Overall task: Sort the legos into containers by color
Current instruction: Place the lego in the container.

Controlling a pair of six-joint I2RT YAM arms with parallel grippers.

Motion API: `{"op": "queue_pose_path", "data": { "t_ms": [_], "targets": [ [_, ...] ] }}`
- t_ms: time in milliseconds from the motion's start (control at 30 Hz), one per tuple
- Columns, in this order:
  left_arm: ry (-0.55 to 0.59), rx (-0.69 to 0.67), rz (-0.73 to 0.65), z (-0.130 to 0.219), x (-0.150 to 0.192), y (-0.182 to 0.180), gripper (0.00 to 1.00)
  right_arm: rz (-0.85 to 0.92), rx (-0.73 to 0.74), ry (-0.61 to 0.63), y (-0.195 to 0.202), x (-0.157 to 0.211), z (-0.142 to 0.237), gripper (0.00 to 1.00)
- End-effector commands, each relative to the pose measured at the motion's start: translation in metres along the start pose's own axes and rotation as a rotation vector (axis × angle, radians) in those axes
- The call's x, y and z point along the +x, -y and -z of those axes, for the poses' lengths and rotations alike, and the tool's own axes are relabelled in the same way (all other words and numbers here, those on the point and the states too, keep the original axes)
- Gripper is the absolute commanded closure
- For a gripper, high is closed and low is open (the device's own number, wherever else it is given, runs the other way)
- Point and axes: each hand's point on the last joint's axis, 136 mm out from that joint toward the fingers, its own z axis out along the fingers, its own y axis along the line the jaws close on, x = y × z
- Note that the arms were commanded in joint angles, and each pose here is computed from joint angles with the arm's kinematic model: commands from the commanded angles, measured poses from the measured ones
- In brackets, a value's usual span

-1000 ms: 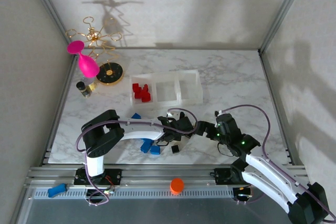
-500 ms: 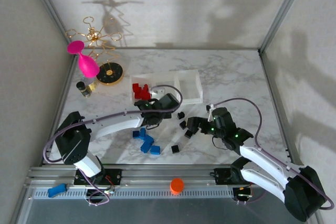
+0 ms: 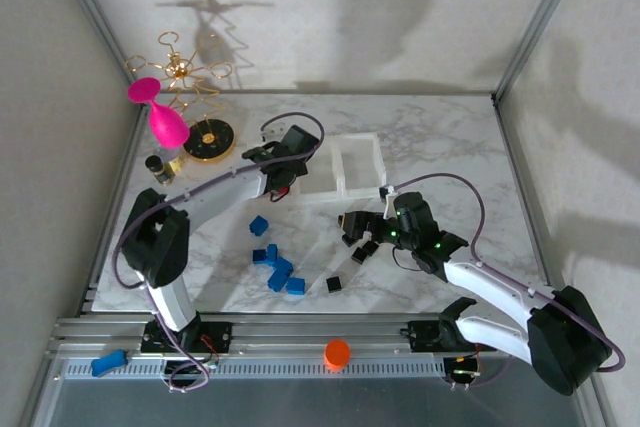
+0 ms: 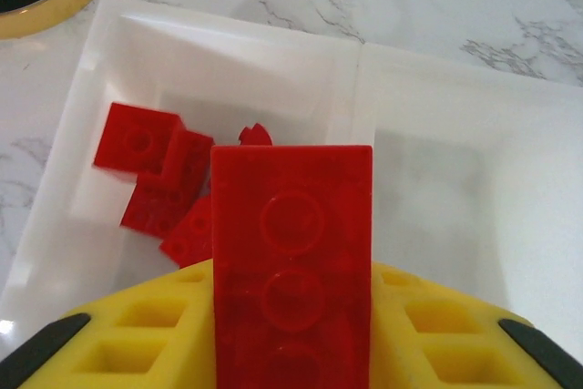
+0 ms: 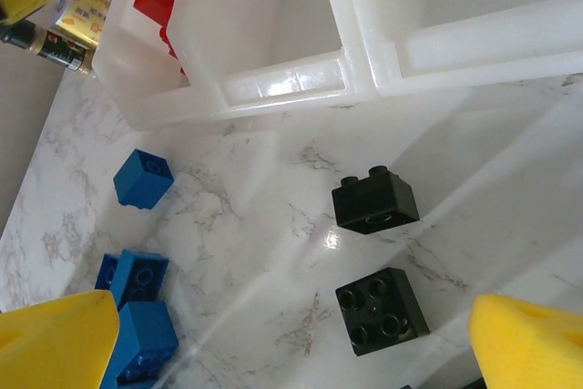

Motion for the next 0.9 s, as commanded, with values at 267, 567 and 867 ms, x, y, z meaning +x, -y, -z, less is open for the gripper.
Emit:
{"op": "queue_pose_path", "data": {
  "t_ms": [267,567,867],
  "targets": [
    [-0.015,-0.094,0.049,-0.046,-0.012,-0.027,0.59,0.041,-0.006,0.035,-0.007,-0.011,0.004,0.01],
    [0.019,-0.017,0.076,-0.007,-0.033,-0.025,0.4,0.063,0.096,0.03,0.004,-0.014,0.015,0.01],
    [0.039,0.166,0.065,0.066,0.005,-0.016,0.34,0.025,0.212,-0.044,0.026,0.003,0.022,0.01]
  ]
}}
